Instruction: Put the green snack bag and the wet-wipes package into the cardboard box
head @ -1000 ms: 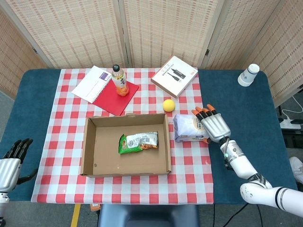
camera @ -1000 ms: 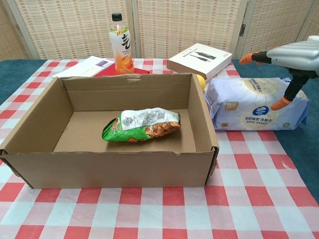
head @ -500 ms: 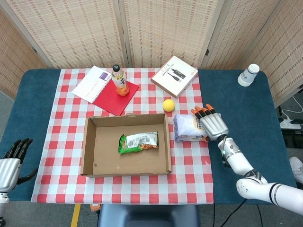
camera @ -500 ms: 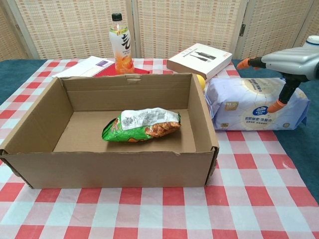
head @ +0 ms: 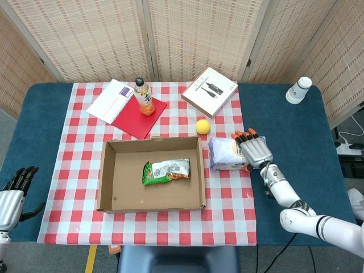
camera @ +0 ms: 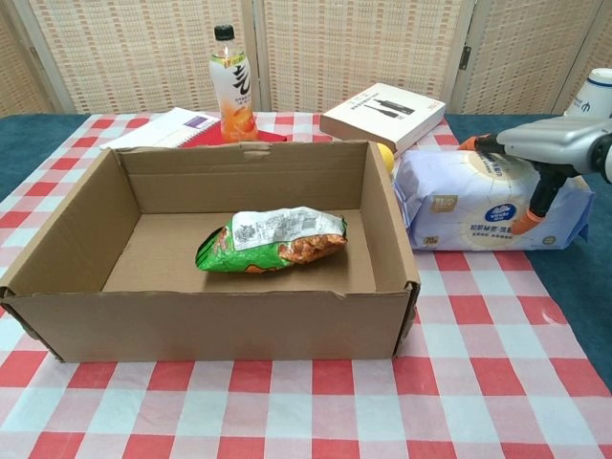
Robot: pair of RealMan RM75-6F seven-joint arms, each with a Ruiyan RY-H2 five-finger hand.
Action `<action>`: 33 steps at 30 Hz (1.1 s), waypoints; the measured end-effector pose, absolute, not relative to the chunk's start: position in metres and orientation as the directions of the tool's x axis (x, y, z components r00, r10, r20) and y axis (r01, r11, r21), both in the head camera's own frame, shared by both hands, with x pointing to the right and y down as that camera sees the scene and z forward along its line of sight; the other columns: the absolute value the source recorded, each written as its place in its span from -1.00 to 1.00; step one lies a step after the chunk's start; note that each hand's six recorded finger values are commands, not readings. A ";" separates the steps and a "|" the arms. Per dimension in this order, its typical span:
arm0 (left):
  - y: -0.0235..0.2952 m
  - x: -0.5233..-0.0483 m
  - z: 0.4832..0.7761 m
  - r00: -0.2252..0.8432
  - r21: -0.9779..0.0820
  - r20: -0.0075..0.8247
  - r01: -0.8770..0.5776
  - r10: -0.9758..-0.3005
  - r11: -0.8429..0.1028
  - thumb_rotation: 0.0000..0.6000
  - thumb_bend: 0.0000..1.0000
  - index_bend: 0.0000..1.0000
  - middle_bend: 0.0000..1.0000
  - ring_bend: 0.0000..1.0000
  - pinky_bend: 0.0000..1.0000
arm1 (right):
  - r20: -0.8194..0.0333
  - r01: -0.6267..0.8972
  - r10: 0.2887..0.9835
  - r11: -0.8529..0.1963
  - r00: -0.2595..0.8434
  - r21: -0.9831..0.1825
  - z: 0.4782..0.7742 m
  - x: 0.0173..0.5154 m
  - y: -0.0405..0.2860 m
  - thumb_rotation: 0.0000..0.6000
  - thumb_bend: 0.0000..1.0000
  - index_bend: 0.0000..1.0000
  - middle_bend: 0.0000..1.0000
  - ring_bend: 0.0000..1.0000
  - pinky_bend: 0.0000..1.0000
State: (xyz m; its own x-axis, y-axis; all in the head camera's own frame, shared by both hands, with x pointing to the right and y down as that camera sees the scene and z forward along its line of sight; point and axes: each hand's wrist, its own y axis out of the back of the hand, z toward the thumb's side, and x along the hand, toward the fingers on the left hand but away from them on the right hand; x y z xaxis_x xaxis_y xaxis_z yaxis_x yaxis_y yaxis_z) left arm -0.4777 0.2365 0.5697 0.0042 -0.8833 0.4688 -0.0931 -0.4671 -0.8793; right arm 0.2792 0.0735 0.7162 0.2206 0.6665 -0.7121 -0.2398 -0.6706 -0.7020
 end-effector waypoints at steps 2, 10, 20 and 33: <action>0.237 -0.478 0.570 0.004 -0.879 0.469 -0.094 -0.883 -0.467 1.00 -0.52 -0.87 -0.94 -1.00 -0.56 | -0.715 -0.242 0.664 -0.672 0.221 -0.699 0.718 0.279 0.074 1.00 -1.00 -0.89 -1.00 -1.00 -1.00; 0.237 -0.478 0.570 0.004 -0.878 0.472 -0.096 -0.882 -0.470 1.00 -0.52 -0.87 -0.94 -1.00 -0.56 | -0.665 -0.226 0.703 -0.625 0.251 -0.747 0.716 0.271 0.073 1.00 -1.00 0.04 -0.40 -0.47 -0.13; 0.236 -0.479 0.569 0.002 -0.878 0.471 -0.099 -0.882 -0.469 1.00 -0.52 -0.87 -0.94 -1.00 -0.56 | -0.607 -0.200 0.747 -0.573 0.273 -0.795 0.710 0.268 0.071 1.00 -0.92 0.56 -0.11 -0.09 0.24; 0.236 -0.479 0.571 -0.002 -0.875 0.477 -0.099 -0.879 -0.474 1.00 -0.52 -0.87 -0.94 -1.00 -0.56 | -0.497 -0.210 0.820 -0.453 0.284 -0.867 0.629 0.260 0.040 1.00 -0.89 0.63 -0.07 -0.04 0.24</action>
State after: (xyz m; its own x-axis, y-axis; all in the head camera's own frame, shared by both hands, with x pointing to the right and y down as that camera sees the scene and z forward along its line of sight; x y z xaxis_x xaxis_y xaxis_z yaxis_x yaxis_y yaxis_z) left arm -0.4790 0.2359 0.5706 -0.0015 -0.8792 0.4765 -0.0986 -0.4740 -0.8750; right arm 0.2599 0.0402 0.6285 0.2845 0.8197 -0.4972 -0.2104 -0.4527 -0.8665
